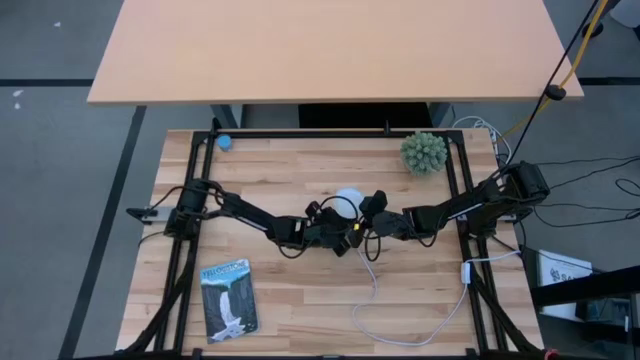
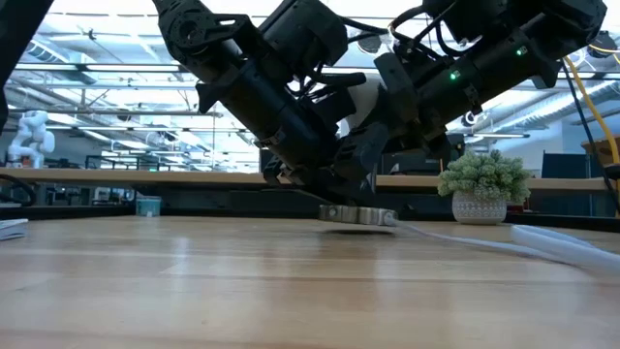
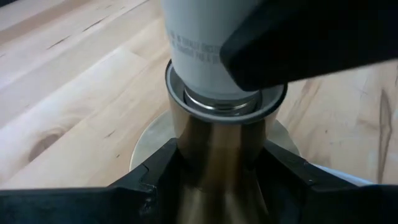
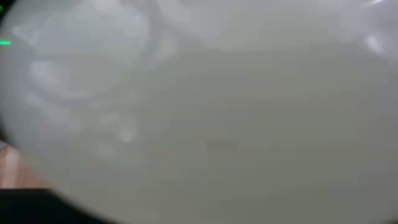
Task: Screw lightbulb
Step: Remove the lightbulb from the lamp
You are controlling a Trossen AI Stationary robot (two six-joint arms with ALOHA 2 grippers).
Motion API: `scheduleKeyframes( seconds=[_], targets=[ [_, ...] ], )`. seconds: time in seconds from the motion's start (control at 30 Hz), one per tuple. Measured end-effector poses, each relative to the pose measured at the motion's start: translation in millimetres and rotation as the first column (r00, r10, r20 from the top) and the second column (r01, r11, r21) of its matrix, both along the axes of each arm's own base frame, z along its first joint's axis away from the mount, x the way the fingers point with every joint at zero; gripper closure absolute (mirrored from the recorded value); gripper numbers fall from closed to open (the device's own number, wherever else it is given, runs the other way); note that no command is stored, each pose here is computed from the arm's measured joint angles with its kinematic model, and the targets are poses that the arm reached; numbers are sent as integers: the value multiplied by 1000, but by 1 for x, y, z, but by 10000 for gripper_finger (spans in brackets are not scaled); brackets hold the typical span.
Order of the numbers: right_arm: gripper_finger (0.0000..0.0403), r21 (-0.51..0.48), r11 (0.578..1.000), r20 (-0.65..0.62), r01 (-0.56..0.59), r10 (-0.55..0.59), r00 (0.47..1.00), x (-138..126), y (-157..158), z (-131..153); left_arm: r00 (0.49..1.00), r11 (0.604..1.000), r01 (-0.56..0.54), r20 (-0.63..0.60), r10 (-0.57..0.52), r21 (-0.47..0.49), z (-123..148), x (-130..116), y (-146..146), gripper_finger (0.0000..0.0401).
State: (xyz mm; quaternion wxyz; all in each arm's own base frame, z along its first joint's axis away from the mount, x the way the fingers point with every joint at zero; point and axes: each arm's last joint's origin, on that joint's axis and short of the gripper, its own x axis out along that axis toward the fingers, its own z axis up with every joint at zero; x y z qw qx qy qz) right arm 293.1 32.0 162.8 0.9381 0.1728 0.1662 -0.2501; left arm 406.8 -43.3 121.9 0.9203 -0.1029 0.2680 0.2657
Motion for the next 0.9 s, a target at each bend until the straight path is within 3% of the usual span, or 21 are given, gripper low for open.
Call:
scheduleKeyframes(
  seconds=[0.1,0.4,0.57,0.7,0.9],
  targets=[
    [268,2,999,-12,-33,33,999,0,2,-1,1000,1000,16,-15,-16,10,-1,0,-1,224],
    [271,42,992,-60,-118,120,991,-8,9,4,985,985,167,-33,-168,-40,1,1,-6,224],
    [267,60,978,-85,-199,204,975,-24,17,24,939,939,343,-19,-344,-24,19,0,-12,224],
    [269,64,940,-75,-335,339,938,-36,23,41,852,853,522,37,-522,2,31,-2,-14,224],
    [270,90,853,51,-514,511,858,-49,29,68,612,624,781,207,-763,-8,47,1,-18,224]
  ],
)
